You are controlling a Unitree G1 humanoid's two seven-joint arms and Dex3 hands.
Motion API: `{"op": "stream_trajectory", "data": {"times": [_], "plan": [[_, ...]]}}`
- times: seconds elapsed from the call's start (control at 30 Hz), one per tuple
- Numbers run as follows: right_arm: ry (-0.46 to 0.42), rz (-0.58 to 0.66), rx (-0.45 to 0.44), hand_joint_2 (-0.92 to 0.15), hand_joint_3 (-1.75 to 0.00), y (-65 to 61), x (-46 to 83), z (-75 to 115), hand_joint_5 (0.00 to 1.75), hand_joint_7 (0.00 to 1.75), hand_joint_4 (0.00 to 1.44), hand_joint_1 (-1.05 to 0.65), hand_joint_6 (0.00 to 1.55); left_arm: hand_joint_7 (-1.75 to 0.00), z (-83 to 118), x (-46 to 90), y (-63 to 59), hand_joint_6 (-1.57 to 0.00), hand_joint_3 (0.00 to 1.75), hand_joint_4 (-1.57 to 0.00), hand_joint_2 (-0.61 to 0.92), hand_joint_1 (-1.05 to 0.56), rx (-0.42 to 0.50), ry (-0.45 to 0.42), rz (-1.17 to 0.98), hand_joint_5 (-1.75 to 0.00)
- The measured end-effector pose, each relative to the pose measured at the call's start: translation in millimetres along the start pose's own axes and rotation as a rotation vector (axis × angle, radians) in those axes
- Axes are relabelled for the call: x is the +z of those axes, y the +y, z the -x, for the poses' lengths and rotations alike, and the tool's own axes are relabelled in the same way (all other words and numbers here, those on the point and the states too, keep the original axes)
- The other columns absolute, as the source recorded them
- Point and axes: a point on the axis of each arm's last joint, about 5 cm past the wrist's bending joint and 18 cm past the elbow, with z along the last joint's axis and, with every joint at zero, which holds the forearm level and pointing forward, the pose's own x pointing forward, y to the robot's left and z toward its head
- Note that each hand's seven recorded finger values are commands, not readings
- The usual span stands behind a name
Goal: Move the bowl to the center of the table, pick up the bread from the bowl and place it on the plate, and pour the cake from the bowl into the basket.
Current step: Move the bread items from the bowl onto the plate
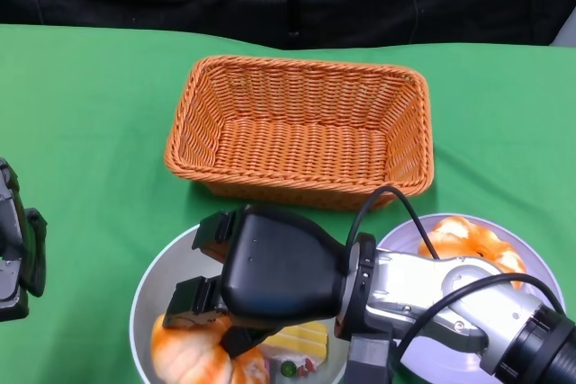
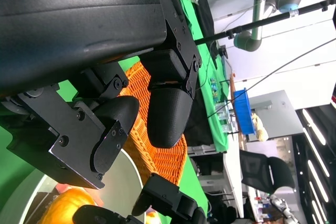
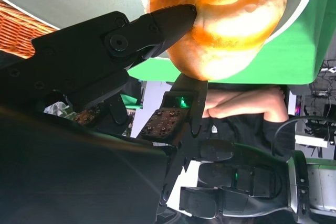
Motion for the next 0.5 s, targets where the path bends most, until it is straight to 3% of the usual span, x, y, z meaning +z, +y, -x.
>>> {"op": "stream_trajectory", "data": {"times": [0.23,0.4,0.5], "plan": [[0.019,0.000,-0.023,-0.92,-0.12,-6.5,-2.2,2.3,1.65,0.69,0.85,-0.44,0.94,-1.72,-1,0.3,-1.1,-0.87,1.56,-1.06,0.40,0.05,0.004,-0.002,0.000,-1.75],[0.039,0.021,-0.077,-0.92,-0.08,-24.0,-5.8,5.8,1.69,0.66,0.86,-0.40,0.95,-1.72,-1,-0.3,-1.9,-0.88,1.57,-1.06,0.39,0.04,0.008,0.000,0.003,-1.75],[0.051,0.015,-0.064,-0.91,-0.06,-31.4,-6.8,6.4,1.69,0.67,0.81,-0.38,0.94,-1.72,-1,-0.7,-2.4,-0.87,1.57,-1.06,0.39,0.04,0.012,-0.001,0.005,-1.75]]}}
